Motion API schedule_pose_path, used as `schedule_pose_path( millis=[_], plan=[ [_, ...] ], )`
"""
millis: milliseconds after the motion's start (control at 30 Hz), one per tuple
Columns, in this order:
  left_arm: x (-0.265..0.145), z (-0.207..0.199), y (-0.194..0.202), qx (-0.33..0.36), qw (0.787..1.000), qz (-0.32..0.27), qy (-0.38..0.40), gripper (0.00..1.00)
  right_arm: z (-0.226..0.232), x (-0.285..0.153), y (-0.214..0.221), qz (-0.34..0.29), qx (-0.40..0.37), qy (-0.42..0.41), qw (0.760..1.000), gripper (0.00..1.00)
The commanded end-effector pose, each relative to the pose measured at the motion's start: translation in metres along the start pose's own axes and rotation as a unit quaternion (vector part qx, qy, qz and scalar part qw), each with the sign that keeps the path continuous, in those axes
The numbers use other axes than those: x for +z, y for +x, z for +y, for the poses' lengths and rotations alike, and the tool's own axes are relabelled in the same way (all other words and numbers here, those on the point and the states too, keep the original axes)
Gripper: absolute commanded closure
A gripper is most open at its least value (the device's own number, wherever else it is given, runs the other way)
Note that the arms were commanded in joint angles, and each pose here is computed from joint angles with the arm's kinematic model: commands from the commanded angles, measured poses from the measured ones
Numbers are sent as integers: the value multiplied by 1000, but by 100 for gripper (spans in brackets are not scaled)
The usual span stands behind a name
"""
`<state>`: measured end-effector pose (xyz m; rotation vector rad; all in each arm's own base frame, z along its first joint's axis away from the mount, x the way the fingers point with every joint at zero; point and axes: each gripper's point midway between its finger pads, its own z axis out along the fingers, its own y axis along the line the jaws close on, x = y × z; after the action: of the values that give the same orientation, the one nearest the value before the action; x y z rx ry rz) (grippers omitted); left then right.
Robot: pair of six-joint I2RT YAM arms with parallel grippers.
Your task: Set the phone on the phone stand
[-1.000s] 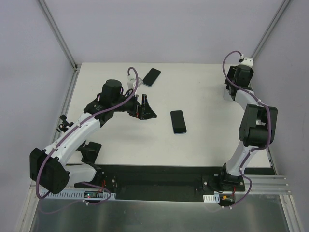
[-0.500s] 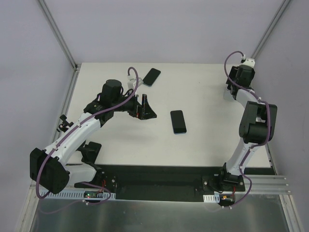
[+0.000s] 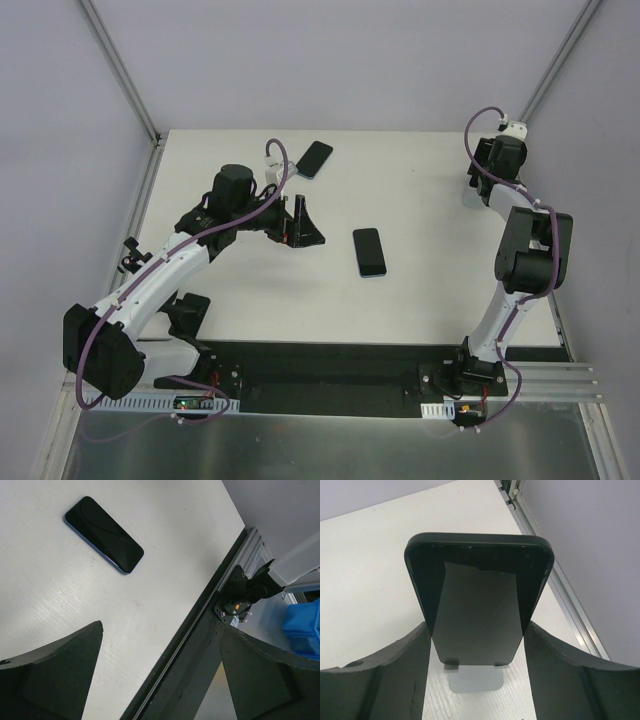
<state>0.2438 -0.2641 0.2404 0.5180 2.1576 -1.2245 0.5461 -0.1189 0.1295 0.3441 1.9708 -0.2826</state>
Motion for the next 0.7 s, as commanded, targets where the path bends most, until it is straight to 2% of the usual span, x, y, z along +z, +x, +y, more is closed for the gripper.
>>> schedule_pose_path(
  millis=[0,200,333,400,433,500,533,667],
  plan=[
    [-5,-11,-15,16,999,-19,21,6,-1,2,-40,-58,10,-1,998,99],
    [-6,-11,-16,15,999,-20,22,6,-3,1,-32,-50,-2,3,999,98],
    [-5,-11,-16,16,999,-19,22,6,-5,-1,-26,-43,-6,5,999,80],
    [-5,-11,-15,15,999,-19,21,6,-4,-1,-24,-41,-7,5,999,75],
    [-5,-11,-15,16,999,-19,21,6,-4,-2,-23,-40,-8,6,999,66],
    [-6,-11,-16,18,999,-21,21,6,-3,-3,-23,-40,-8,6,999,59],
    [-6,-10,-15,17,999,-20,19,6,-3,-4,-23,-41,-8,7,999,50],
    [-6,-9,-16,21,999,-23,15,6,0,-8,-28,-44,-5,3,999,32]
  ],
)
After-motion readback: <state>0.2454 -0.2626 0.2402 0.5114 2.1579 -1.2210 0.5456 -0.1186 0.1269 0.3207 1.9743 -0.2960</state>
